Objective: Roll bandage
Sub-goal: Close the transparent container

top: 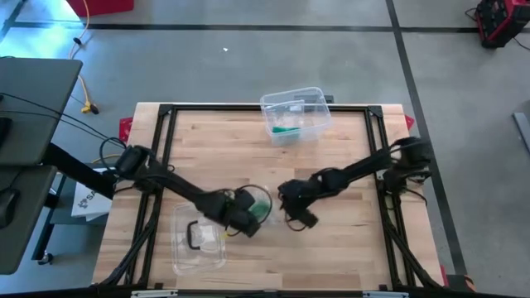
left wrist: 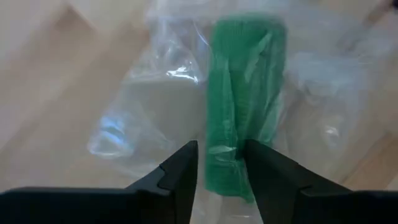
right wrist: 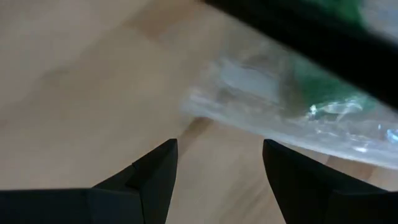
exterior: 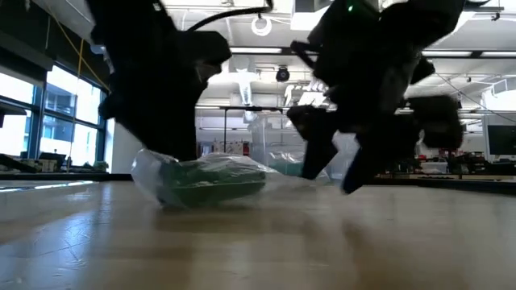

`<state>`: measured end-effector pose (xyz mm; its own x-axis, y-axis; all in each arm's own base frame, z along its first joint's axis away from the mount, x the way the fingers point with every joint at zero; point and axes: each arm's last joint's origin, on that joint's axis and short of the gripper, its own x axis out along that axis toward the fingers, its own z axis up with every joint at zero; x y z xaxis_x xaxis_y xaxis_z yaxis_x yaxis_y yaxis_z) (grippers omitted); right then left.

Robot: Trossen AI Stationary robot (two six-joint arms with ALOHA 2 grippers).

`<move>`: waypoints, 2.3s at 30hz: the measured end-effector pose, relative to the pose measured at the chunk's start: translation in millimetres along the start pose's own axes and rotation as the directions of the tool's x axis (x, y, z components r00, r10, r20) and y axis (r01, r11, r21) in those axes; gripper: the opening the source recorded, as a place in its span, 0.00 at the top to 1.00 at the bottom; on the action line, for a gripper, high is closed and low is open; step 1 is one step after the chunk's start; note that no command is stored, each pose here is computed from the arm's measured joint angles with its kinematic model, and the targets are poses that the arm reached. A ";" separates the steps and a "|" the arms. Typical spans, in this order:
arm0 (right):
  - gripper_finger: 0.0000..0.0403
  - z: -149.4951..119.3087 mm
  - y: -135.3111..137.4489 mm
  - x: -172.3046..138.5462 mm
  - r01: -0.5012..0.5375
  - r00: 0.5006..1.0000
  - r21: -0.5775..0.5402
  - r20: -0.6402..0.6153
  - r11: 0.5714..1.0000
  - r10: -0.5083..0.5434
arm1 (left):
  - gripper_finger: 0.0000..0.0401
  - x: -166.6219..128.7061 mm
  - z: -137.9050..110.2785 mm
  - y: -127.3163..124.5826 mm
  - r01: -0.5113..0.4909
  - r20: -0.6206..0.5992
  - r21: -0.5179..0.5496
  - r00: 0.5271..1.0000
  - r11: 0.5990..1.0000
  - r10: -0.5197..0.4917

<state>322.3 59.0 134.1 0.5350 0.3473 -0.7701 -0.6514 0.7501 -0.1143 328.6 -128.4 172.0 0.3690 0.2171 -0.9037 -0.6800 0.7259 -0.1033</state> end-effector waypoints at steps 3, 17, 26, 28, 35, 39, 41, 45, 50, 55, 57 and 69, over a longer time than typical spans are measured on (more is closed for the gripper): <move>0.43 -1.0 -0.4 22.6 0.072 0.997 0.035 0.024 0.997 -0.073 | 0.69 7.2 -15.7 1.6 0.034 0.020 -0.042 0.999 0.999 -0.033; 0.52 14.5 8.5 31.7 0.420 0.905 -0.143 -0.011 0.896 -0.426 | 0.71 9.0 -24.0 3.1 0.027 0.016 0.001 1.000 1.000 -0.027; 0.52 24.1 9.9 43.0 0.444 0.895 -0.210 0.151 0.871 -0.420 | 0.71 9.6 -24.4 2.9 0.028 0.012 0.024 1.000 0.999 -0.029; 0.52 22.0 9.2 51.6 0.463 0.885 -0.230 0.181 0.856 -0.430 | 0.71 9.7 -24.1 2.1 0.037 0.015 0.029 0.999 0.999 -0.037; 0.83 16.7 12.1 62.3 0.457 0.888 -0.233 0.174 0.859 -0.425 | 0.71 5.1 -24.5 0.9 0.055 0.005 0.044 0.998 0.998 -0.055; 0.96 26.8 11.2 44.0 0.488 0.872 -0.225 0.164 0.843 -0.461 | 0.71 -26.0 -17.7 6.5 0.041 0.028 0.063 0.999 0.997 -0.043; 0.97 35.1 8.8 25.0 0.518 0.855 -0.211 0.155 0.829 -0.495 | 0.71 -49.5 -10.0 11.2 0.052 0.078 0.054 0.995 0.997 -0.056; 0.99 49.0 2.9 -30.9 0.567 0.824 -0.160 0.132 0.808 -0.551 | 0.71 -90.8 -3.1 30.4 0.044 0.177 0.040 0.983 0.998 -0.050; 1.00 57.3 -18.8 -135.7 0.666 0.746 -0.057 0.077 0.744 -0.661 | 0.71 -130.3 0.3 51.0 0.037 0.352 0.025 0.935 0.999 -0.044; 1.00 42.4 -63.5 -232.2 0.783 0.622 0.062 -0.085 0.619 -0.778 | 0.71 -140.5 -0.8 56.7 0.012 0.427 0.058 0.903 0.998 -0.035; 1.00 28.0 -82.5 -256.0 0.797 0.604 0.095 -0.149 0.597 -0.783 | 0.71 -138.8 -1.5 56.3 0.006 0.417 0.063 0.908 0.998 -0.031; 1.00 -69.3 -164.0 -259.8 0.599 0.801 0.366 -0.295 0.712 -0.522 | 0.71 -143.8 -16.0 50.4 0.072 0.379 0.059 0.921 0.996 -0.089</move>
<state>252.9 -193.3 309.4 0.6093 -0.2793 -0.7421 0.0538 0.9483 -0.3127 231.1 -133.5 290.1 0.6407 0.3826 -0.6656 -0.6131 0.7769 -0.1435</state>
